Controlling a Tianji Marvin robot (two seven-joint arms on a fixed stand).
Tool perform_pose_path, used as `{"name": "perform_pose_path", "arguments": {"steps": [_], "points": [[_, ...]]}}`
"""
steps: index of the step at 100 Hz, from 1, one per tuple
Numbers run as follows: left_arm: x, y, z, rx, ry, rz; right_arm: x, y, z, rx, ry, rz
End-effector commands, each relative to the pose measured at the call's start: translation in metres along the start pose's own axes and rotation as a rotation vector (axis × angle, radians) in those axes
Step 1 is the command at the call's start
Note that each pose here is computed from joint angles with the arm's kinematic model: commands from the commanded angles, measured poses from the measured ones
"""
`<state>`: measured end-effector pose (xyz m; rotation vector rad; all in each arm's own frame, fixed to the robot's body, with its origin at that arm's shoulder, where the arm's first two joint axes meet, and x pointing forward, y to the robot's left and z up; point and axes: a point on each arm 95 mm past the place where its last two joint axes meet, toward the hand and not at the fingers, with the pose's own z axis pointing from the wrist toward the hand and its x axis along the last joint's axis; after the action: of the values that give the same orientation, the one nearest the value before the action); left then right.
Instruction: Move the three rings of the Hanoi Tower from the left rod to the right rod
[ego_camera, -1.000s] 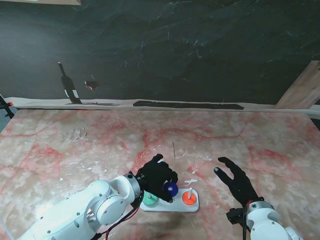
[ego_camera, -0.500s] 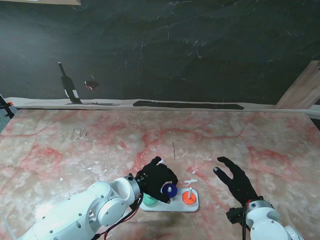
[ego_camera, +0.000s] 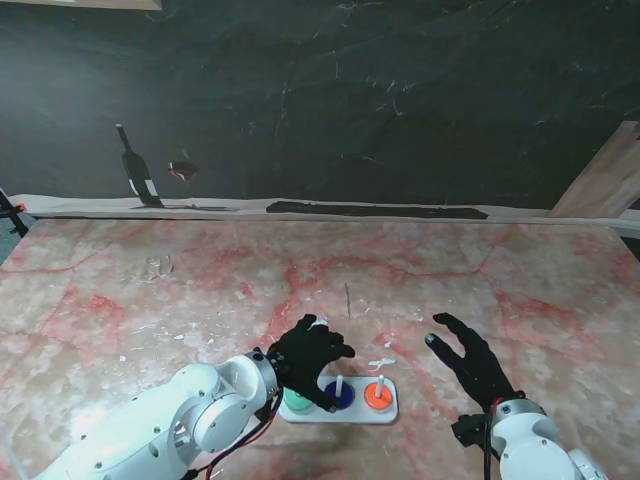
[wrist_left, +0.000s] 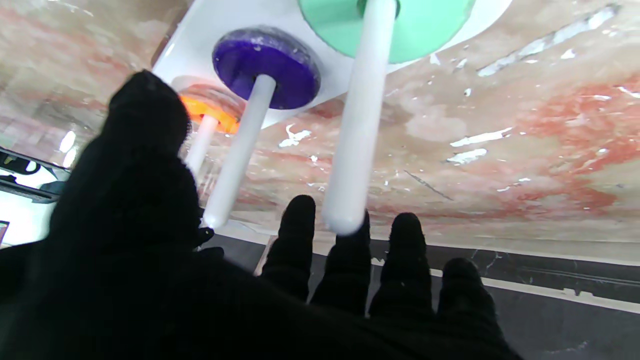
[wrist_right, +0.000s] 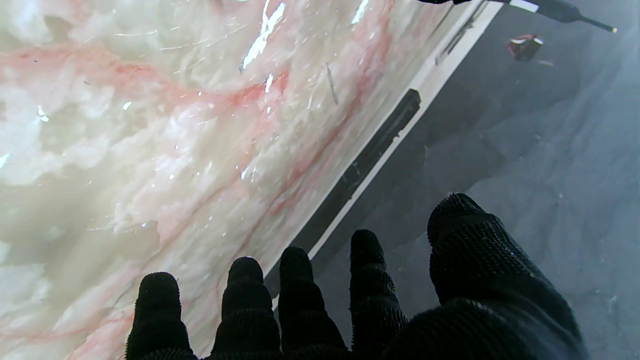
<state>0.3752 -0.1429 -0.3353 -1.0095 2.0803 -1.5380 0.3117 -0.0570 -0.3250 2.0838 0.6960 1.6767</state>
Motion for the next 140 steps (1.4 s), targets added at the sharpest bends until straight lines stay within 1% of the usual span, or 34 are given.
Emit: {"name": "perform_pose_path", "arguments": {"steps": [1, 9, 19, 28, 39, 46, 52, 57, 68, 81, 94, 108, 115, 140], "points": [[0.001, 0.001, -0.005, 0.004, -0.009, -0.015, 0.000, -0.003, -0.001, 0.010, 0.001, -0.004], [0.000, 0.000, -0.011, 0.025, -0.032, -0.030, 0.000, -0.003, 0.000, 0.013, 0.003, -0.008], [-0.003, -0.002, -0.024, 0.060, -0.075, -0.054, 0.002, -0.003, 0.001, 0.018, 0.007, -0.016], [-0.008, -0.002, -0.039, 0.084, -0.132, -0.078, 0.003, -0.004, 0.002, 0.025, 0.009, -0.028], [-0.015, 0.001, -0.058, 0.124, -0.207, -0.132, 0.007, -0.004, 0.002, 0.039, 0.020, -0.057], [-0.020, 0.004, -0.070, 0.151, -0.251, -0.169, 0.010, -0.005, 0.003, 0.052, 0.031, -0.088], [-0.024, 0.007, -0.079, 0.167, -0.271, -0.207, 0.013, -0.006, 0.003, 0.063, 0.041, -0.121], [-0.027, 0.011, -0.085, 0.168, -0.295, -0.233, 0.016, -0.006, 0.003, 0.077, 0.048, -0.153], [-0.034, 0.018, -0.097, 0.162, -0.352, -0.252, 0.022, -0.007, 0.004, 0.116, 0.069, -0.223], [-0.042, 0.024, -0.108, 0.164, -0.403, -0.284, 0.029, -0.006, 0.004, 0.171, 0.089, -0.331], [-0.047, 0.030, -0.117, 0.160, -0.422, -0.299, 0.032, -0.006, 0.005, 0.229, 0.103, -0.487], [-0.051, 0.033, -0.120, 0.142, -0.421, -0.318, 0.033, -0.009, 0.007, 0.291, 0.133, -0.610], [-0.053, 0.035, -0.120, 0.151, -0.425, -0.321, 0.032, -0.012, 0.006, 0.319, 0.148, -0.682], [-0.054, 0.036, -0.122, 0.153, -0.439, -0.326, 0.018, -0.028, 0.015, 0.415, 0.205, -0.829]]}}
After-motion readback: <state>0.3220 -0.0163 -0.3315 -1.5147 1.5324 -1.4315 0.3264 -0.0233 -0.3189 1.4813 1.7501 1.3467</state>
